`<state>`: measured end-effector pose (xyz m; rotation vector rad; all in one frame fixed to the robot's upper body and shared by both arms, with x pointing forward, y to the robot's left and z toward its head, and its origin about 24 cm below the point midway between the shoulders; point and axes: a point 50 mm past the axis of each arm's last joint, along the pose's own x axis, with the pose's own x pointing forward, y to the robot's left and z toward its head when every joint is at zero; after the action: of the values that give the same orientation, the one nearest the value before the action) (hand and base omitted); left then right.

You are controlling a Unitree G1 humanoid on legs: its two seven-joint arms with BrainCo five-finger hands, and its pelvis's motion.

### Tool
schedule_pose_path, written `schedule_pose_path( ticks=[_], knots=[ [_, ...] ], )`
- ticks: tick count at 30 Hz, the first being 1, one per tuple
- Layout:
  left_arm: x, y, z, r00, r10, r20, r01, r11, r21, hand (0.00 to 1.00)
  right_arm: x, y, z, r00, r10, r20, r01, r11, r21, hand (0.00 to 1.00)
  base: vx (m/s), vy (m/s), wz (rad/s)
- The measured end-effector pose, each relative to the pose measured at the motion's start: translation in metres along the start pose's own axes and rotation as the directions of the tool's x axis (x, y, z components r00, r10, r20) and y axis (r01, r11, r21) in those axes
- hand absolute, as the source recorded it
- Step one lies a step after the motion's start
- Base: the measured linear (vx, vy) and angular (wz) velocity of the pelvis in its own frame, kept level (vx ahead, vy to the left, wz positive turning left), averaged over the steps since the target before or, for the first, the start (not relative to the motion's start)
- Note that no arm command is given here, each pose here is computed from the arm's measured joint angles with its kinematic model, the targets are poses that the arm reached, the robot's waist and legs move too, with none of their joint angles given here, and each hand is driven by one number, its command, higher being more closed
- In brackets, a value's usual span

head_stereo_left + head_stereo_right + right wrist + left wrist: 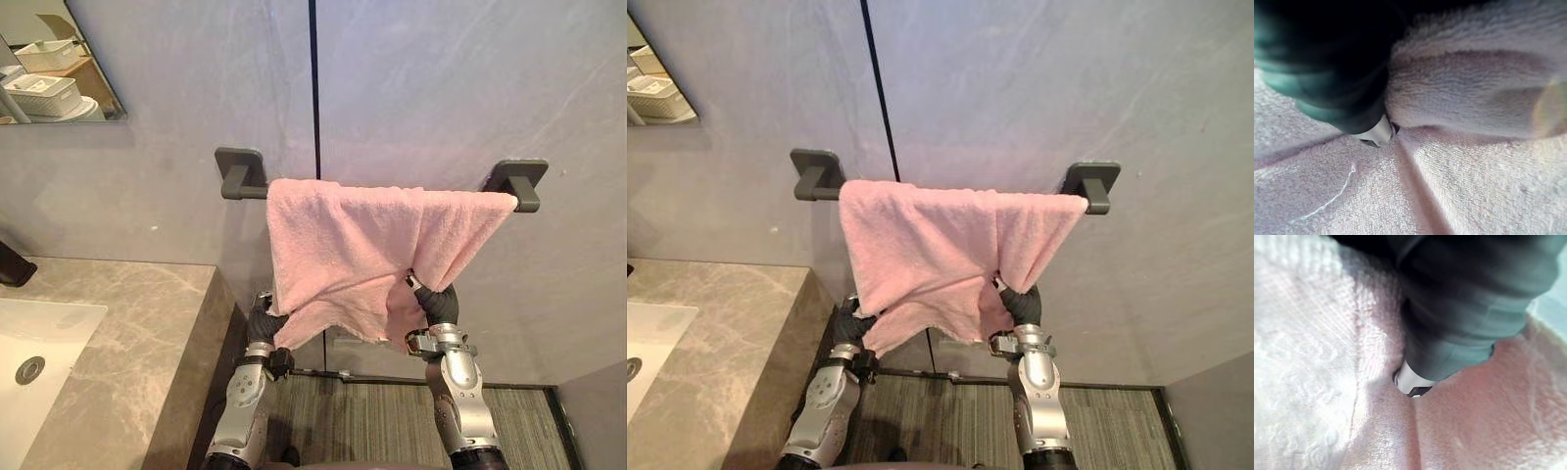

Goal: Organize washtable

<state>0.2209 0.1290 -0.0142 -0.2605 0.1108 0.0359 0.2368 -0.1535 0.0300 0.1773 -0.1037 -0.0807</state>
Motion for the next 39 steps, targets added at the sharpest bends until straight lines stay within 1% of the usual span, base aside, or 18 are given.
schedule_pose_path(
  ticks=[4,5,14,18,20,25,29,32,35,39],
  knots=[
    [-0.006,0.006,-0.014,0.997,0.029,-0.066,-0.029,1.0,0.004,1.0,-0.001,-0.003,-0.009,0.999,-0.023,-0.036,0.023,1.0,-0.009,0.0,0.0,0.0,0.0],
    [-0.008,0.009,-0.018,0.996,0.039,-0.083,-0.038,0.999,0.008,0.0,-0.002,-0.005,-0.01,0.999,-0.034,-0.042,0.033,0.999,-0.012,0.0,0.0,0.0,0.0],
    [-0.013,0.019,-0.026,0.989,0.079,-0.126,-0.077,0.997,0.023,0.0,-0.008,-0.018,-0.031,0.983,-0.126,-0.137,0.123,0.992,-0.035,0.0,0.01,0.002,0.01],
    [-0.014,0.021,-0.026,0.986,0.106,-0.129,-0.103,0.994,0.032,0.0,-0.036,-0.03,-0.068,0.915,-0.204,-0.349,0.182,0.979,-0.094,0.0,0.04,0.004,0.01],
    [-0.014,0.025,-0.026,0.985,0.118,-0.13,-0.113,0.993,0.04,0.0,-0.042,-0.031,-0.073,0.9,-0.213,-0.381,0.189,0.977,-0.099,0.0,0.05,0.004,-0.04],
    [-0.014,0.026,-0.027,0.981,0.136,-0.137,-0.131,0.99,0.049,0.0,-0.044,-0.033,-0.073,0.893,-0.236,-0.384,0.21,0.972,-0.107,0.0,0.01,0.0,-0.03],
    [-0.023,0.029,-0.033,0.974,0.157,-0.163,-0.151,0.987,0.045,0.0,-0.049,-0.032,-0.068,0.897,-0.245,-0.367,0.225,0.97,-0.096,0.0,-0.04,0.0,-0.01],
    [-0.031,0.028,-0.034,0.968,0.184,-0.17,-0.182,0.983,0.027,0.0,-0.057,-0.035,-0.063,0.894,-0.278,-0.351,0.259,0.961,-0.102,0.0,-0.05,0.003,-0.02],
    [-0.035,0.03,-0.028,0.966,0.216,-0.142,-0.218,0.976,0.002,0.0,-0.065,-0.036,-0.059,0.888,-0.314,-0.337,0.295,0.949,-0.108,0.0,-0.05,0.001,-0.05],
    [-0.036,0.035,-0.009,0.959,0.277,-0.062,-0.279,0.96,-0.031,0.0,-0.073,-0.045,-0.041,0.882,-0.387,-0.269,0.371,0.922,-0.111,0.0,0.01,-0.004,-0.01]
  ],
)
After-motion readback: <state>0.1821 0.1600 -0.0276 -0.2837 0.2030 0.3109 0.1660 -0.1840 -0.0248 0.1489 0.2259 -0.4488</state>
